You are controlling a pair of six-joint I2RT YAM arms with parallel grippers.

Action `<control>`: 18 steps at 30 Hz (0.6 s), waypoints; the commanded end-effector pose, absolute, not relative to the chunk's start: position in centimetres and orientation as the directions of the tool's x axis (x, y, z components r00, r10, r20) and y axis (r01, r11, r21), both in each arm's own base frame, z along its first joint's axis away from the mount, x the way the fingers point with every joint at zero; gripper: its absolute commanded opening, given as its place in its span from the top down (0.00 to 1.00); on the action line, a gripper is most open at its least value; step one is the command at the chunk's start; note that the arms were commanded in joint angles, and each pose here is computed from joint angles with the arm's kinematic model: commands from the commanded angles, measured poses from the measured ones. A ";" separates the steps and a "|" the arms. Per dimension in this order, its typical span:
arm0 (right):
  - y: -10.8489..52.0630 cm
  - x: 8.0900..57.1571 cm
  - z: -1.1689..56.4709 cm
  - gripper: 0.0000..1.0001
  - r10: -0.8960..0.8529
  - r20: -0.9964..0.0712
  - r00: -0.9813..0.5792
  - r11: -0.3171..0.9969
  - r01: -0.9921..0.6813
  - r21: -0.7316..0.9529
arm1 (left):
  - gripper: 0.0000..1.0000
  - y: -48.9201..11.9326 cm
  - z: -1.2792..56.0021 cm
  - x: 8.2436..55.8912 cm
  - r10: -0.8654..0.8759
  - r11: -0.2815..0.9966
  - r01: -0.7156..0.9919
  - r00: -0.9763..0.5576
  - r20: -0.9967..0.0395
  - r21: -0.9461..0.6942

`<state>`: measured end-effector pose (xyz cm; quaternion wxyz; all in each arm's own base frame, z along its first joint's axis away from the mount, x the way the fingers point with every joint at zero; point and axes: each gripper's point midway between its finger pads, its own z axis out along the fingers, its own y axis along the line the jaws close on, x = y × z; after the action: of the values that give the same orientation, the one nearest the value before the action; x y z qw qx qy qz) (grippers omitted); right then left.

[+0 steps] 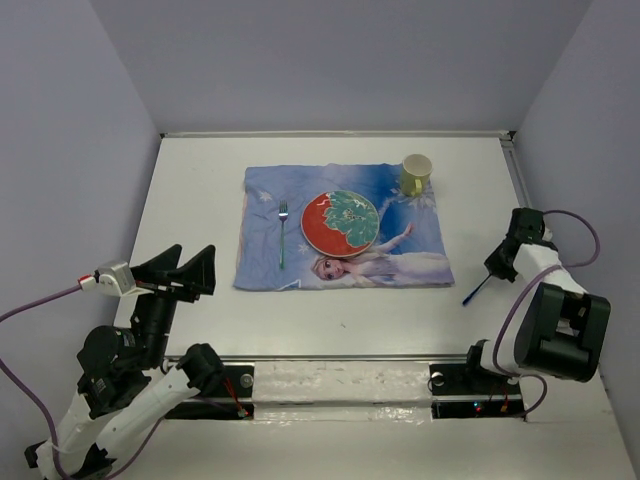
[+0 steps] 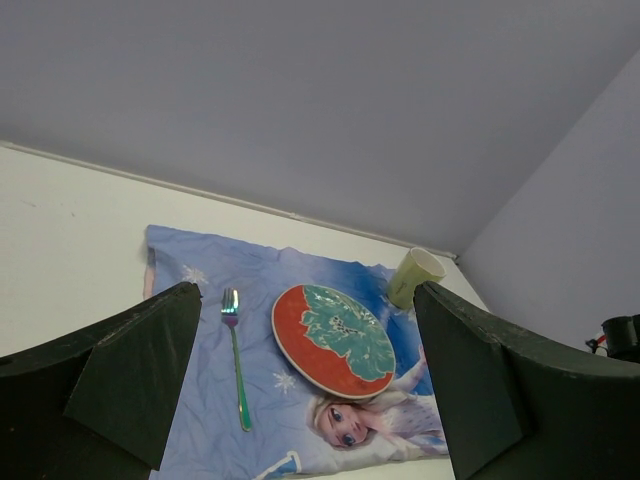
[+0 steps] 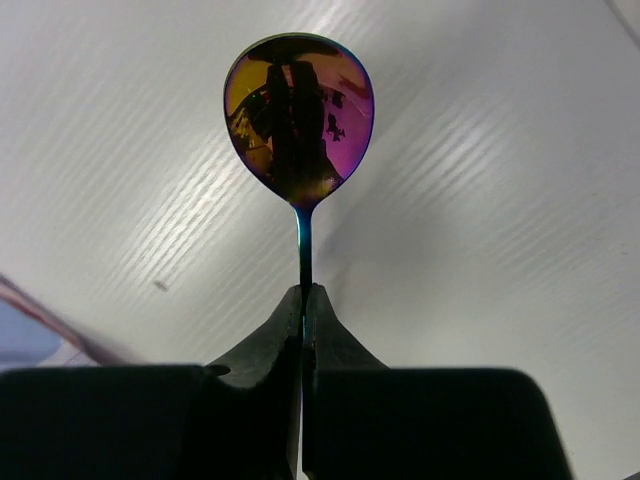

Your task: Set the dinner table for one person

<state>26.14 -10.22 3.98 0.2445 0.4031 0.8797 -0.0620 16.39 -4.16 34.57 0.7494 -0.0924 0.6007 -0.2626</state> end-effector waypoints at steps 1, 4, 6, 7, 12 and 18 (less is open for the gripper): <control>-9.4 28.8 7.3 1.00 0.544 -0.604 -0.582 0.734 0.679 0.007 | 0.01 0.6 37.7 13.0 -0.650 0.754 0.345 0.275 -0.708 -0.558; -7.3 30.4 9.7 1.00 0.470 -0.646 -0.602 0.783 0.623 -0.010 | 0.01 0.3 37.6 13.2 -0.644 0.759 0.342 0.272 -0.715 -0.554; -5.7 31.4 11.0 1.00 0.419 -0.668 -0.615 0.817 0.576 -0.018 | 0.01 0.2 37.5 13.3 -0.639 0.763 0.339 0.270 -0.720 -0.550; -3.5 32.2 12.1 1.00 0.360 -0.684 -0.634 0.857 0.515 -0.027 | 0.01 0.2 37.6 13.3 -0.639 0.763 0.339 0.270 -0.720 -0.550; 5.2 34.4 15.4 1.00 0.179 -0.727 -0.663 0.964 0.266 -0.005 | 0.01 0.2 37.4 13.5 -0.633 0.769 0.325 0.276 -0.723 -0.550; 11.5 36.5 14.9 1.00 0.101 -0.714 -0.693 0.991 0.134 0.010 | 0.01 -0.2 37.4 14.0 -0.617 0.783 0.312 0.271 -0.739 -0.538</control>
<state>35.07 9.13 14.75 0.3833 0.0884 0.9191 -0.0232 16.43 -3.88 34.84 0.7540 -0.0960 0.5964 -0.2580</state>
